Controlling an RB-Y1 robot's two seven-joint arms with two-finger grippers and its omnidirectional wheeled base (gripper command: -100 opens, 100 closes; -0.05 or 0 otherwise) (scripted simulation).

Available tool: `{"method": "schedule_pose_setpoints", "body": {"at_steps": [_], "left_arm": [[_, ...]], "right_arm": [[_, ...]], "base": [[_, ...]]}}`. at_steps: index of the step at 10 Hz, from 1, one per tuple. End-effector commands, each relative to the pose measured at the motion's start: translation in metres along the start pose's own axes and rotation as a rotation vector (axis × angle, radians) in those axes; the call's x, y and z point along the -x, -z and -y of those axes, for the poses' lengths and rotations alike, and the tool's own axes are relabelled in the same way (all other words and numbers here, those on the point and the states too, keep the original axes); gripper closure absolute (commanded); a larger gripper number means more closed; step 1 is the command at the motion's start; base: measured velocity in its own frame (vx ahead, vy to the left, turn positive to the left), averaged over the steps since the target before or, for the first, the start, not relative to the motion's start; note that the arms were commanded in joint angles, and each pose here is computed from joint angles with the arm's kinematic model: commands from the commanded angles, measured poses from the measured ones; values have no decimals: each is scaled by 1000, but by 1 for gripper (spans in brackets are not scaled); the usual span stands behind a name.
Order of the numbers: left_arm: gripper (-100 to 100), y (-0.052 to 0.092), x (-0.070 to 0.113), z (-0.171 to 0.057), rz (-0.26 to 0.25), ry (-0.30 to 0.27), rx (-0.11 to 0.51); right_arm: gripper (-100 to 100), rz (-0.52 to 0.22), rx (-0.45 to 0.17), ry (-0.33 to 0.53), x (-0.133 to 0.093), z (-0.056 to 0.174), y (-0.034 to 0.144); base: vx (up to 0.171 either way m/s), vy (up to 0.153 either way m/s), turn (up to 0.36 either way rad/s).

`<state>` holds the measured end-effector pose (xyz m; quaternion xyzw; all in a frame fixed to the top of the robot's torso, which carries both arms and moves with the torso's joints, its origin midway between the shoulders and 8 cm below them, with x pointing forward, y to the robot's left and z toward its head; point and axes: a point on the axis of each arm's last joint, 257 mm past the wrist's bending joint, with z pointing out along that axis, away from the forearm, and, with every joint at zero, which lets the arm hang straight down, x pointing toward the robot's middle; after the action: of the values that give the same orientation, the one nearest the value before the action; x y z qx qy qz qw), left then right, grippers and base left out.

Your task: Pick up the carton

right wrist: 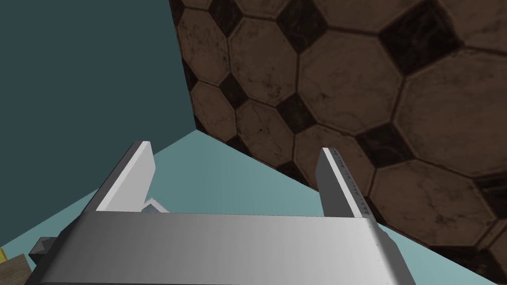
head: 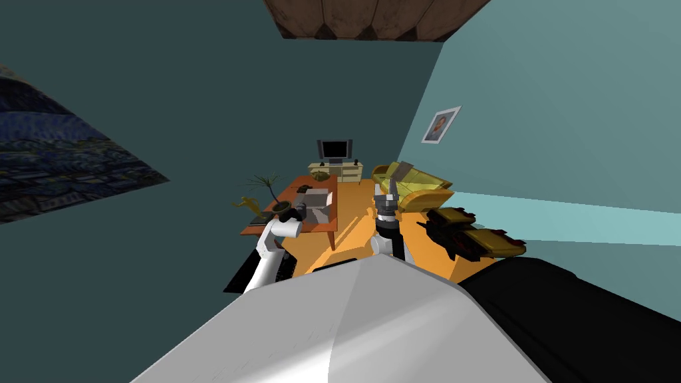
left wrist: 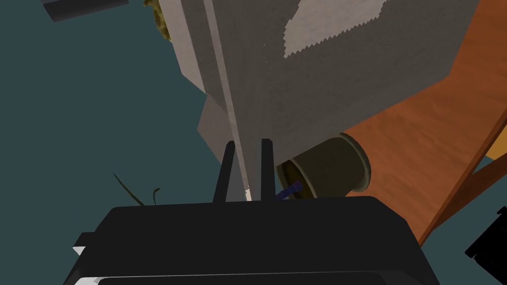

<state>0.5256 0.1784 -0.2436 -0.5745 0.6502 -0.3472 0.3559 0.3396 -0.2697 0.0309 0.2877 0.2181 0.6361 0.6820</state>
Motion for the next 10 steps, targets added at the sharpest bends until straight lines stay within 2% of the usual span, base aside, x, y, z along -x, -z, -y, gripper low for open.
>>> {"method": "schedule_pose_setpoints", "body": {"at_steps": [1, 2, 3, 4, 7, 8, 9, 10], "left_arm": [[100, 11, -11, -8, -11, -5, 8], [100, 14, -12, -1, -14, -4, -8], [100, 22, -21, -12, -23, -7, 7], [100, 25, -22, -5, -26, -6, -9], [100, 45, -39, -15, -48, -4, -1], [100, 48, -40, -10, -50, -2, -12], [100, 44, -39, -13, -47, -4, -6], [0, 44, -39, -13, -47, -5, -8]], "right_arm": [[0, 0, 0, 0, 0, 0, 0], [0, 0, 0, 0, 0, 0, 0], [0, 0, 0, 0, 0, 0, 0], [0, 0, 0, 0, 0, 0, 0], [0, 0, 0, 0, 0, 0, 0], [0, 0, 0, 0, 0, 0, 0], [0, 0, 0, 0, 0, 0, 0], [0, 0, 0, 0, 0, 0, 0]], "base": [[51, 27, 77], [44, 17, 42], [62, 13, 69], [52, 8, 44], [60, 7, 71], [47, 7, 34], [16, 3, -3], [0, 0, 0]]}}
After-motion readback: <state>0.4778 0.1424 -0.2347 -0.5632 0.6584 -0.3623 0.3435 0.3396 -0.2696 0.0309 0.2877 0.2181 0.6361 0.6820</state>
